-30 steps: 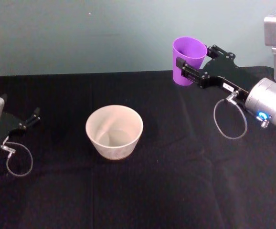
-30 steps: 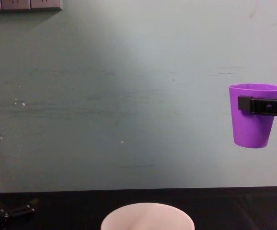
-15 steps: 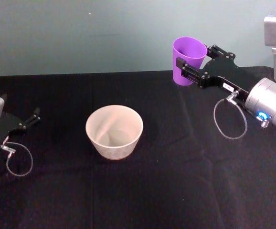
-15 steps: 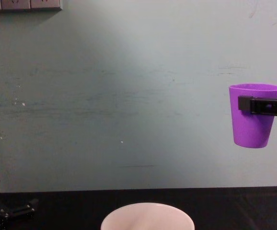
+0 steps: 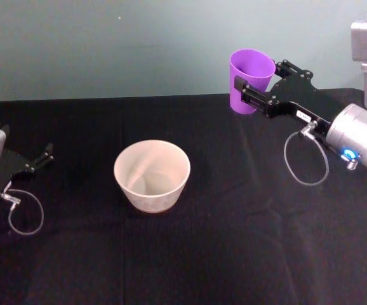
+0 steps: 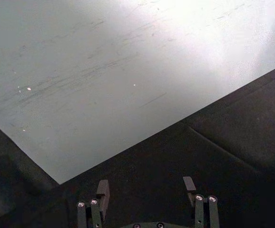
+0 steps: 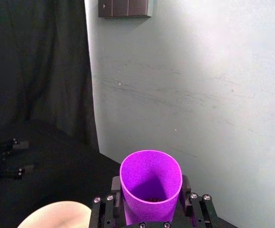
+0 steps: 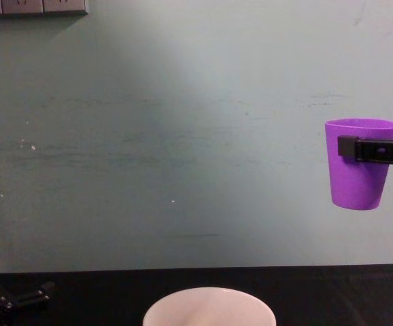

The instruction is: Pick up the cup and pour the mung beans from the cup into the bowl.

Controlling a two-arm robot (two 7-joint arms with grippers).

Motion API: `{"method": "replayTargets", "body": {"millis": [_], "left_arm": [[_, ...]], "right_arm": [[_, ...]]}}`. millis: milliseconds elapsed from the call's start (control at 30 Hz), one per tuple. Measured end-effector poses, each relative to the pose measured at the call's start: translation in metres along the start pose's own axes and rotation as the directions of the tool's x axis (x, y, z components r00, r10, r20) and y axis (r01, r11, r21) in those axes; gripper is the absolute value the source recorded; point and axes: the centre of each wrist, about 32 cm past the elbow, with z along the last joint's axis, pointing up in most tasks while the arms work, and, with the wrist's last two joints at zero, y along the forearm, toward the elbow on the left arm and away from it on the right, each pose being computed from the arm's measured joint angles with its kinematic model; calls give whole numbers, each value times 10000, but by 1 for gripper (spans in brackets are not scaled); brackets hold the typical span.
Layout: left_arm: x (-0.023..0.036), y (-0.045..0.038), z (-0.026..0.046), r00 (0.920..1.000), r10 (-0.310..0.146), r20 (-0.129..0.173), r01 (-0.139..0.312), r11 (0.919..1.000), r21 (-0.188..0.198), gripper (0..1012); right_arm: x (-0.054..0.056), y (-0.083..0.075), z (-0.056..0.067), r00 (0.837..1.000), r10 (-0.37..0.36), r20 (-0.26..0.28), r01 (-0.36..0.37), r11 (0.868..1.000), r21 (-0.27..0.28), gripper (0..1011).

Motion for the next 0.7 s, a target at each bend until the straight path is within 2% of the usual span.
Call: {"method": "replayTargets", "body": {"millis": [700], "left_arm": [[0, 0, 0, 10000, 0, -1, 0, 10000, 0, 1000]], "right_arm": [[0, 0, 0, 10000, 0, 0, 0, 10000, 0, 720]]}}
